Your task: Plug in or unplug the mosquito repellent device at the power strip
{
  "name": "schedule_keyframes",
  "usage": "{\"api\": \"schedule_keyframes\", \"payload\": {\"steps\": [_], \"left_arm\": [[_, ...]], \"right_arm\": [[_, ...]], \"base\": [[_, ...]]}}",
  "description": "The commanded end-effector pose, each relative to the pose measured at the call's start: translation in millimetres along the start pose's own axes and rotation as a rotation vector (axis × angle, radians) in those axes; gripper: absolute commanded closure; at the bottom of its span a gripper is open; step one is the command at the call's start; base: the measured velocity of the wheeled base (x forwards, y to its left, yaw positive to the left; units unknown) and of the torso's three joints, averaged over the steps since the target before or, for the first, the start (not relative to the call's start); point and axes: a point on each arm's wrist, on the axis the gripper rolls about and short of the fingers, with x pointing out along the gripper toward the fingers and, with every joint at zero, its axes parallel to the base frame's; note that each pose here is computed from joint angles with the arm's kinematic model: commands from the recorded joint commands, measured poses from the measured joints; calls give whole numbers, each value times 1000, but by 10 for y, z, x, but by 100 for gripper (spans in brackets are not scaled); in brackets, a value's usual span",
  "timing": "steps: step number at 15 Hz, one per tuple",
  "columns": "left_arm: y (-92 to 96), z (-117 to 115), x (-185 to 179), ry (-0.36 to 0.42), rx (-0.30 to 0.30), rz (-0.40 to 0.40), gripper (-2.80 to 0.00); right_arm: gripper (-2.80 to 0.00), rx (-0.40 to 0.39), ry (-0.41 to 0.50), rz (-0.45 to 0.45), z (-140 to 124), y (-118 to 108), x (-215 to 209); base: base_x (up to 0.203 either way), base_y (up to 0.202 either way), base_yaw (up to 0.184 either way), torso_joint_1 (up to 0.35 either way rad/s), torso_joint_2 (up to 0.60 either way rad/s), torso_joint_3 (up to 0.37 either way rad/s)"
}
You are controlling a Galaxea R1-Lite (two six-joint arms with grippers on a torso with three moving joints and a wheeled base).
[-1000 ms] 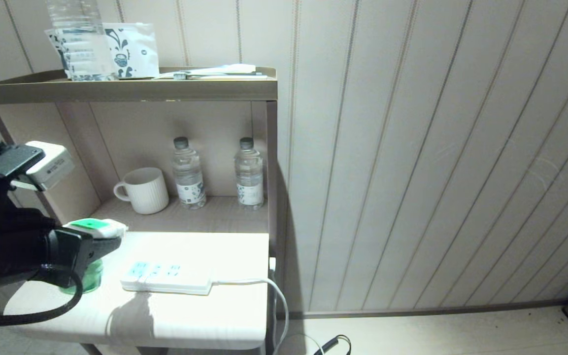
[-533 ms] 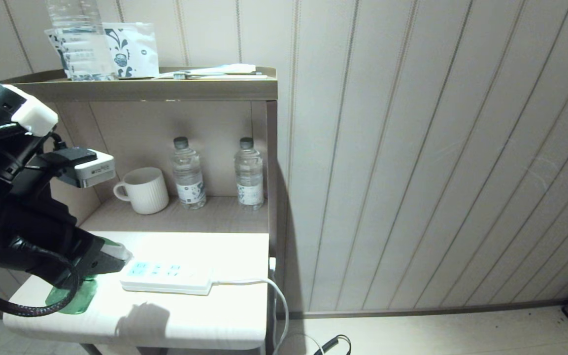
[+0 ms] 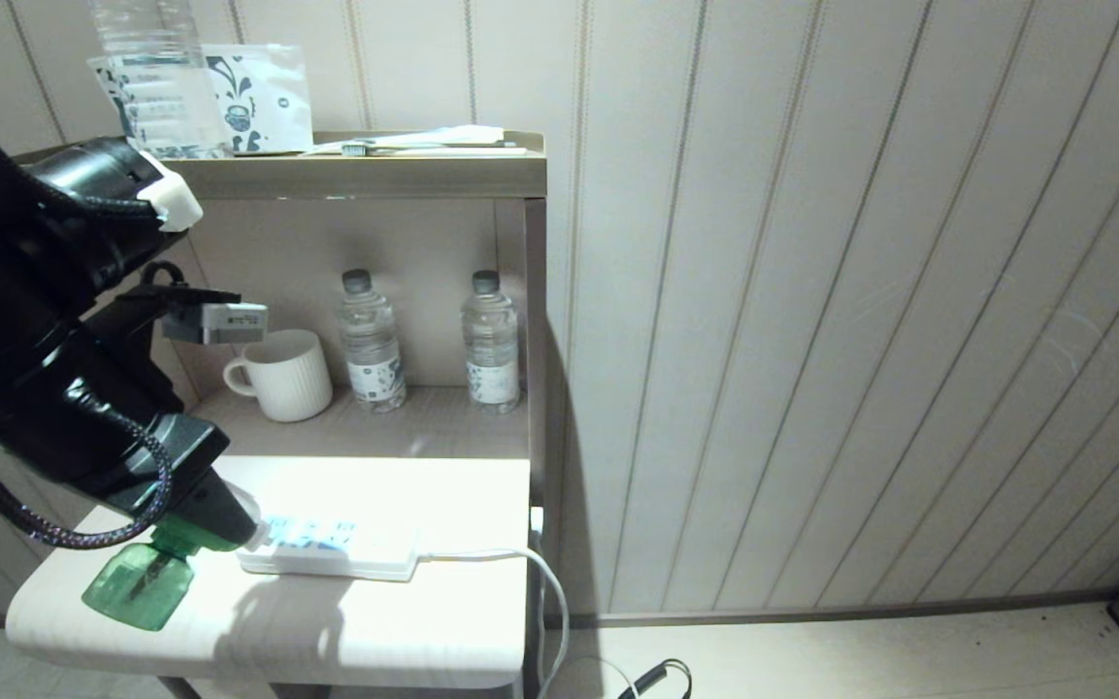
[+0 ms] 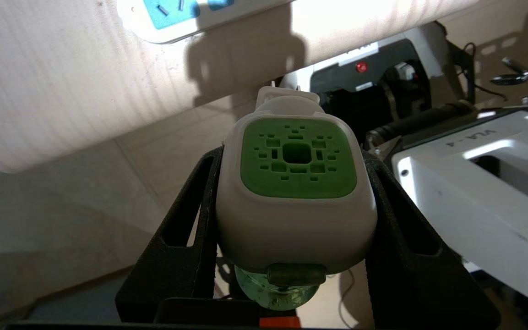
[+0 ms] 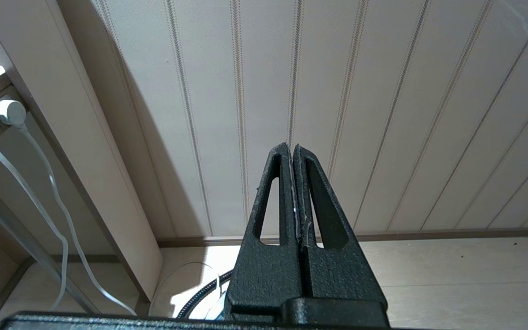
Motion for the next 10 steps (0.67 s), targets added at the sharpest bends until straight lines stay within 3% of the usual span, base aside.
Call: {"api": "schedule_keyframes", "payload": {"steps": [1, 3, 4, 6, 10], "left_arm": [[10, 236, 123, 54, -40, -27, 0], [-5, 327, 179, 95, -90, -116, 0], [-2, 354, 238, 128, -103, -122, 0], [4, 419, 359, 171, -172, -116, 0], [101, 498, 504, 198, -217, -68, 0]], "right_arm": [[0, 0, 2, 0, 0, 0, 1], [0, 0, 2, 0, 0, 0, 1], [0, 0, 2, 0, 0, 0, 1], [0, 0, 2, 0, 0, 0, 1], [0, 0, 2, 0, 0, 0, 1]], "base": [[0, 0, 0, 0, 0, 0], [0, 0, 0, 0, 0, 0], [0, 0, 0, 0, 0, 0], [0, 0, 0, 0, 0, 0], [0, 0, 0, 0, 0, 0]]}}
